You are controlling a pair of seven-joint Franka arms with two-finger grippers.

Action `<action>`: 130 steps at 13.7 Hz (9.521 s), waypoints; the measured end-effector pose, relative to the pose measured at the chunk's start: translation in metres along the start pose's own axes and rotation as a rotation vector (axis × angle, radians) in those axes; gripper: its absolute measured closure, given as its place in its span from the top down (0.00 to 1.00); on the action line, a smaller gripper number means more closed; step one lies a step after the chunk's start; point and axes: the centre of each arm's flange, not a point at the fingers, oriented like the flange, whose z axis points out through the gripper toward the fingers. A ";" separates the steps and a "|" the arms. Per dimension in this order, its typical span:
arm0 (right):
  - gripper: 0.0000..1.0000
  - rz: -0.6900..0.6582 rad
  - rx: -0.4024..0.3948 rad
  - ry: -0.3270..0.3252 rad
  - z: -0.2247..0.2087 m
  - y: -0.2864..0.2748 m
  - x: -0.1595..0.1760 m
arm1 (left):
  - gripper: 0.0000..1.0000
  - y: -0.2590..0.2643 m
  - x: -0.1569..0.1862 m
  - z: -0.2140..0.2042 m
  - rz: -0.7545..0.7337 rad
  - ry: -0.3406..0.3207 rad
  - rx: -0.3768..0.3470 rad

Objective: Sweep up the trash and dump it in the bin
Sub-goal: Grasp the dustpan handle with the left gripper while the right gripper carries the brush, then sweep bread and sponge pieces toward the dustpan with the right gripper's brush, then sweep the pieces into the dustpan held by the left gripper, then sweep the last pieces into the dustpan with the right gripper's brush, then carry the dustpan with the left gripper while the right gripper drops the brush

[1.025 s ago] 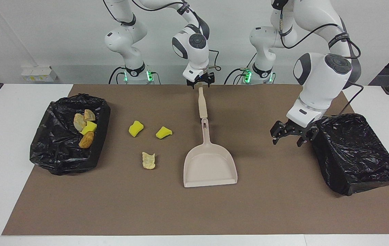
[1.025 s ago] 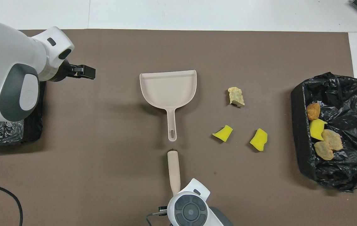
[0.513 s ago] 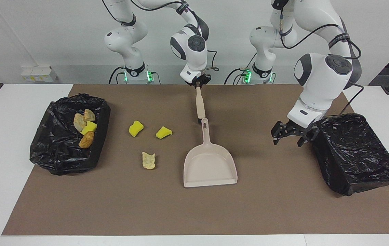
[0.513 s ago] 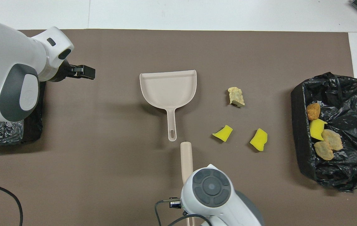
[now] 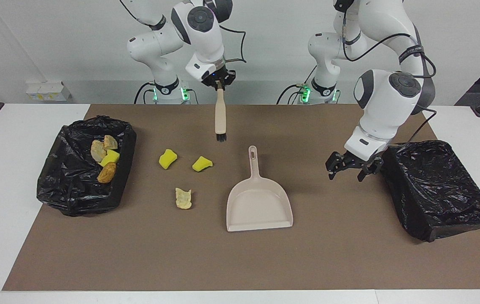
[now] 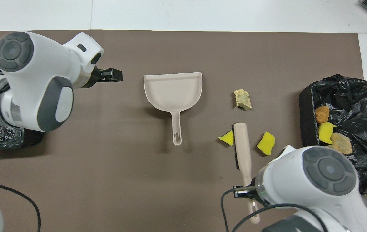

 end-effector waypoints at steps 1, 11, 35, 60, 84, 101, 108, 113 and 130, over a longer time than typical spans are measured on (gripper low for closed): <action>0.26 -0.008 -0.026 0.015 0.000 0.024 0.013 | 1.00 0.021 -0.006 0.006 0.012 0.004 -0.009; 0.26 0.008 -0.262 -0.045 0.090 0.137 0.077 | 1.00 0.184 -0.134 0.091 0.036 -0.151 0.010; 0.26 -0.490 -0.417 -0.011 0.074 0.090 0.107 | 0.32 -0.005 -0.071 0.034 0.420 -0.359 0.032; 0.26 -0.217 -0.218 -0.093 0.107 0.111 0.115 | 0.32 0.043 -0.138 0.054 1.457 -0.452 0.005; 0.26 0.065 0.304 -0.044 0.149 -0.128 0.061 | 0.32 0.057 -0.156 0.068 1.448 -0.430 0.019; 0.26 -0.400 -0.185 0.005 0.113 0.015 0.131 | 0.32 0.055 -0.154 0.074 1.485 -0.371 0.023; 0.26 -0.209 0.043 0.002 0.163 -0.100 0.108 | 0.32 0.043 -0.147 0.075 1.501 -0.365 0.019; 0.26 -0.119 0.207 -0.065 0.163 -0.135 0.086 | 0.32 0.040 -0.146 0.079 1.542 -0.337 0.016; 0.26 -0.095 0.037 -0.218 0.086 -0.098 0.048 | 0.32 -0.084 -0.097 0.045 1.531 -0.146 -0.240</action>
